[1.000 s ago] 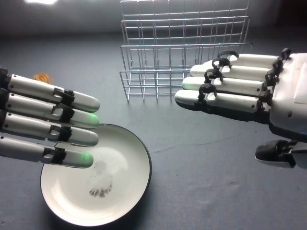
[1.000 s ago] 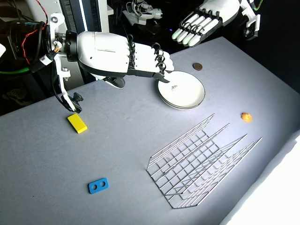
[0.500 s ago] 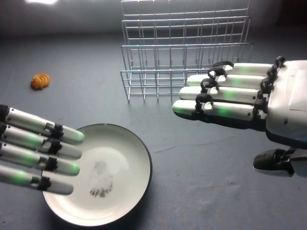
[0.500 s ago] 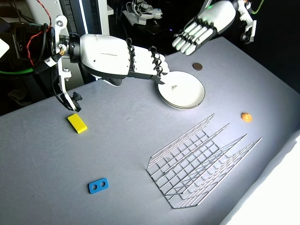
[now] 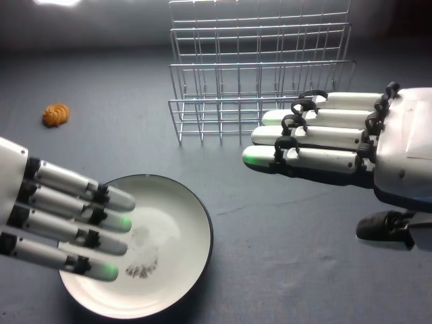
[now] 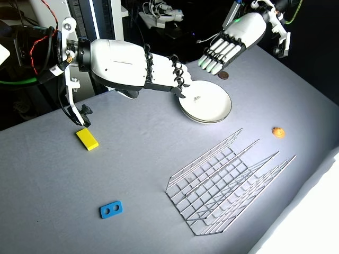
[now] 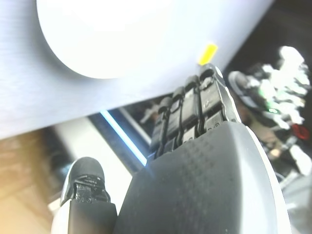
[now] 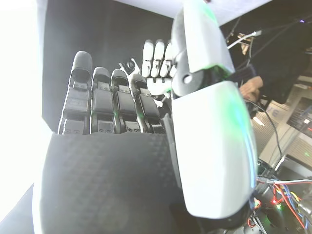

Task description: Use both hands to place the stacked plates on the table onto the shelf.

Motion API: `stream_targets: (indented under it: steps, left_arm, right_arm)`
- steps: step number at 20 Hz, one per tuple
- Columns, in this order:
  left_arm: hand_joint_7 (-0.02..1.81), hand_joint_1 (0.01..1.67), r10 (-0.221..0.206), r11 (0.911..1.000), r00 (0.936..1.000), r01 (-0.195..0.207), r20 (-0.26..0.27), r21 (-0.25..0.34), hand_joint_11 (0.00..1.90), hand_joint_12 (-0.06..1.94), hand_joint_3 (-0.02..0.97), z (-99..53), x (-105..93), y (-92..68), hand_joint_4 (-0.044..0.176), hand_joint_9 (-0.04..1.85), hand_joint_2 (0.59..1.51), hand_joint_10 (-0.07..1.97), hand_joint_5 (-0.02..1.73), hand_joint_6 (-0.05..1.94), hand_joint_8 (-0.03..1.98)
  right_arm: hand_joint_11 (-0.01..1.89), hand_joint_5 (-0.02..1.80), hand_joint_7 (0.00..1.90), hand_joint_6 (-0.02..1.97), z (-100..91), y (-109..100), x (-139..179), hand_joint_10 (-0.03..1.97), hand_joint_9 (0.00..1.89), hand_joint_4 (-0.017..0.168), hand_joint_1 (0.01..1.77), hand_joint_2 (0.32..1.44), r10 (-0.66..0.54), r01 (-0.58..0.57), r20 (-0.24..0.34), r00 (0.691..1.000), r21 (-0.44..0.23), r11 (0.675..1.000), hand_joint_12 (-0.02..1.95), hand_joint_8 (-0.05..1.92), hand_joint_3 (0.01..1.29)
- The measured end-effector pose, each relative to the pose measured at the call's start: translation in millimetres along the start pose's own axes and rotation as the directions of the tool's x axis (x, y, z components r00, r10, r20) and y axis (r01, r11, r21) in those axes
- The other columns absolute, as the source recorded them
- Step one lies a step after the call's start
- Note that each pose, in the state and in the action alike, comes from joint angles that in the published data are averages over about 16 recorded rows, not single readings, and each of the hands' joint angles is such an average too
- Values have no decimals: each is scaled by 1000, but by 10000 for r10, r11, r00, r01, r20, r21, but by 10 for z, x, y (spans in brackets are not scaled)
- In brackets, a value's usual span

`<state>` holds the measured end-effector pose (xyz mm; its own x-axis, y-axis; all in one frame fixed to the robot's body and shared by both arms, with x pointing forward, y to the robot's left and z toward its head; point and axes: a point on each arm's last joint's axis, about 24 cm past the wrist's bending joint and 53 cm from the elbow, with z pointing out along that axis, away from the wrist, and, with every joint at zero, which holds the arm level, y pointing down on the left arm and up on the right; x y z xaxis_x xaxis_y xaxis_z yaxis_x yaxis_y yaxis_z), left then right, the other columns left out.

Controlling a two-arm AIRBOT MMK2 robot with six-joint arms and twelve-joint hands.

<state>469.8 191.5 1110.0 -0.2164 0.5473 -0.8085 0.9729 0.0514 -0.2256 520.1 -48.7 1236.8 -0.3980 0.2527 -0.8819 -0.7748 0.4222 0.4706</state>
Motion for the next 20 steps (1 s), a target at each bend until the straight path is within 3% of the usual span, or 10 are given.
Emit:
stream_targets:
  steps: [4,9,20]
  left_arm:
    - [28,15,-181,9996,9979,168,-624,-214,21,-12,20,33,201,49,-1,21,1174,5,21,-1,-10]
    - [28,15,-591,9953,9891,480,-1350,-838,22,-12,17,41,464,170,-1,21,1175,5,19,0,-10]
    - [31,15,-1324,9638,9716,800,-1962,-2543,21,-12,16,45,736,520,-1,18,1181,5,19,0,3]
  right_arm:
    - [21,45,29,17,1,-4,-2,5,35,0,1229,1031,32,-32,9,10000,17,10000,565,15,17]
    - [21,57,32,17,2,-6,-5,5,41,0,1207,1029,70,-70,27,10000,27,10000,611,14,17]
    - [22,76,35,17,8,-5,-2,5,41,-1,1188,1027,107,-107,34,9999,25,9999,616,14,17]
